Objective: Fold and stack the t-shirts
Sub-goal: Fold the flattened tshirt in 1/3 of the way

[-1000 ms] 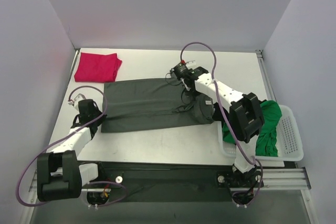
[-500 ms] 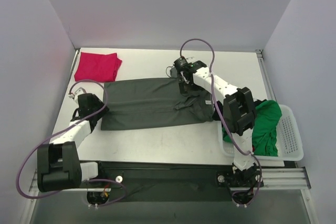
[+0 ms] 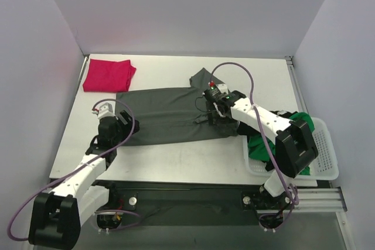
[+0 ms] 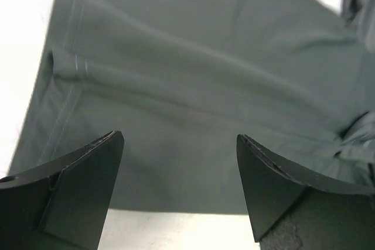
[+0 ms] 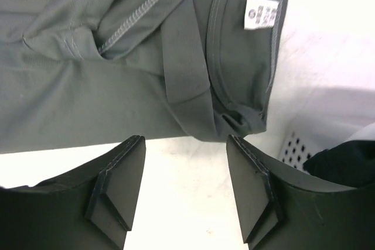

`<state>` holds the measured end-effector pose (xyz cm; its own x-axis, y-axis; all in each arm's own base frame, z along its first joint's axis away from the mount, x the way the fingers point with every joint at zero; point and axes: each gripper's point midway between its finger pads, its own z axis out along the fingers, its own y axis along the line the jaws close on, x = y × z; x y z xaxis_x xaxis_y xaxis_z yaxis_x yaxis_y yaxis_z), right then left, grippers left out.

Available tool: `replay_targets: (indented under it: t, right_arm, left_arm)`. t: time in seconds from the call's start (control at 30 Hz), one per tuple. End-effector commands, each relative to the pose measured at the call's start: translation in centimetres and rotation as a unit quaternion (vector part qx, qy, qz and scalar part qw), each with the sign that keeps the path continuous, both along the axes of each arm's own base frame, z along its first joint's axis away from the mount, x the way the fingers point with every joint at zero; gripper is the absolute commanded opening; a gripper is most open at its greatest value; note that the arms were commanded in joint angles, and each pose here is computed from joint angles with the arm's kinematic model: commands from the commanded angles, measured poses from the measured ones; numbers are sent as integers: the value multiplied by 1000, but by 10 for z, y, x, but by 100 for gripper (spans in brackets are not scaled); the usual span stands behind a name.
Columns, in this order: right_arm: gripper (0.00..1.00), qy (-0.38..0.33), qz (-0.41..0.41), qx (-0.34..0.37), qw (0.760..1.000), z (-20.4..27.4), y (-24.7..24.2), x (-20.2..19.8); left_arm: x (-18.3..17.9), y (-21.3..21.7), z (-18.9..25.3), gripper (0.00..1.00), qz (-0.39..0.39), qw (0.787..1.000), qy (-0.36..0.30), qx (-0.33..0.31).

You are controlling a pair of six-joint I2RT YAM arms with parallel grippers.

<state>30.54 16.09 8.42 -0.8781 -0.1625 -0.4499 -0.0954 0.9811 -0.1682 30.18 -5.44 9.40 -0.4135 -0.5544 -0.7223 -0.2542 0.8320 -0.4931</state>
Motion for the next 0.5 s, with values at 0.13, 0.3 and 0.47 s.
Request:
replay_targets:
  t: [0.13, 0.3, 0.47]
  right_arm:
    - [55, 7, -13, 31, 999, -15, -4, -15]
    - [51, 24, -24, 21, 999, -33, -13, -22]
    - [49, 28, -35, 2, 999, -42, -24, -28]
  left_arm:
    - [4, -24, -21, 91, -23, 998, -14, -64]
    - [5, -25, -46, 94, -16, 997, 14, -75]
    - [-6, -2, -74, 96, 24, 995, 51, -81]
